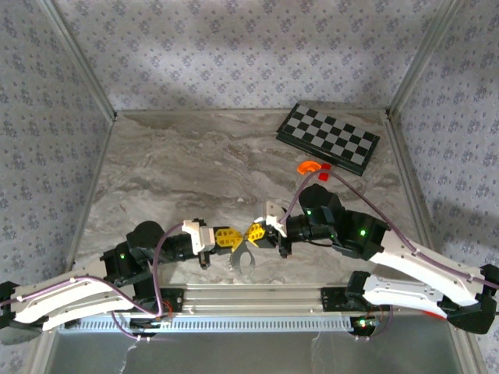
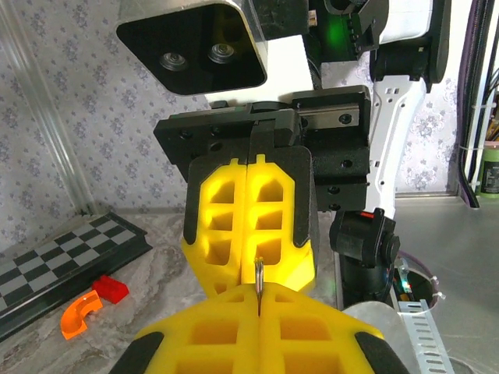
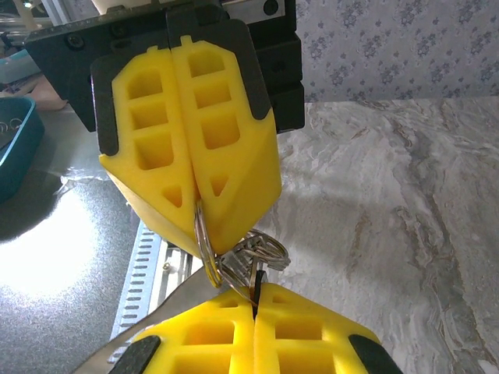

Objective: Put the keys on the keyring

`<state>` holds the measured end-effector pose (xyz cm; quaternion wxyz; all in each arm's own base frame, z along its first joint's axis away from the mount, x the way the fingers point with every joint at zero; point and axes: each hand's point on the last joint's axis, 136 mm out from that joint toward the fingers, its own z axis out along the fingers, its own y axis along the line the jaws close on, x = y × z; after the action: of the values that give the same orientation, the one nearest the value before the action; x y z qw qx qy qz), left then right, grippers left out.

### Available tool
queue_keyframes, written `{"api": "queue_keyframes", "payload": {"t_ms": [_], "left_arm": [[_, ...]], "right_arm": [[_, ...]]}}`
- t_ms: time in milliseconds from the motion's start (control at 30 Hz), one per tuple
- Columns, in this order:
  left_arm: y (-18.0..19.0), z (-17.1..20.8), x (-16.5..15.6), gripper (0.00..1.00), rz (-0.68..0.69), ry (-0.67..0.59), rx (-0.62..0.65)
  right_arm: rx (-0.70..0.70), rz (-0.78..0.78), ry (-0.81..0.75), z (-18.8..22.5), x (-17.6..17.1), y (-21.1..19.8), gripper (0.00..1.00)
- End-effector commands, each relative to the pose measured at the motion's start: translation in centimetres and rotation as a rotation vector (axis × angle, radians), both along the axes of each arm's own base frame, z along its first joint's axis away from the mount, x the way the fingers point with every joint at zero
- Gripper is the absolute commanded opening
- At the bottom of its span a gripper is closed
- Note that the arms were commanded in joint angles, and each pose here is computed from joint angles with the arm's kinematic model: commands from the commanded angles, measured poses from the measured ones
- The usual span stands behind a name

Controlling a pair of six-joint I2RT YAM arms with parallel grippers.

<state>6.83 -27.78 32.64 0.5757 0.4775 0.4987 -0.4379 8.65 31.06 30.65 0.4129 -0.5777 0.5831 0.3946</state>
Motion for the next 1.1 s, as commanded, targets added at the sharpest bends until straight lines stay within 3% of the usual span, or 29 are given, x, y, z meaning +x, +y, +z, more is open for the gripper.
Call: {"api": "queue_keyframes", "payload": {"t_ms": [0,167,333,600,1067], "left_arm": [[0.2,2.3,-0.5,0.0,-0.023,-0.024,-0.091],[0.4,2.2,-0.4,0.0,-0.018,-0.025,-0.096],[0.5,2.2,-0.5,0.0,-0.018,-0.027,-0.099],[0.5,2.1,-0.7,0.0,-0.031,-0.022,-0.099],[0.1,2.0,-0.7,0.0,-0.037,-0.013,-0.089]], "right_arm": [[0.0,0.018,0.023,0.0,-0.5,-0.1,0.07],[0.014,0.006,0.012,0.4,-0.4,-0.4,0.25],[0.042,-0.016,-0.001,0.7,-0.3,-0.9,0.33],[0.105,-0.043,-0.038,1.8,-0.2,-1.6,0.39],[0.14,-0.006,-0.028,2.1,-1.0,-1.5,0.37]]}}
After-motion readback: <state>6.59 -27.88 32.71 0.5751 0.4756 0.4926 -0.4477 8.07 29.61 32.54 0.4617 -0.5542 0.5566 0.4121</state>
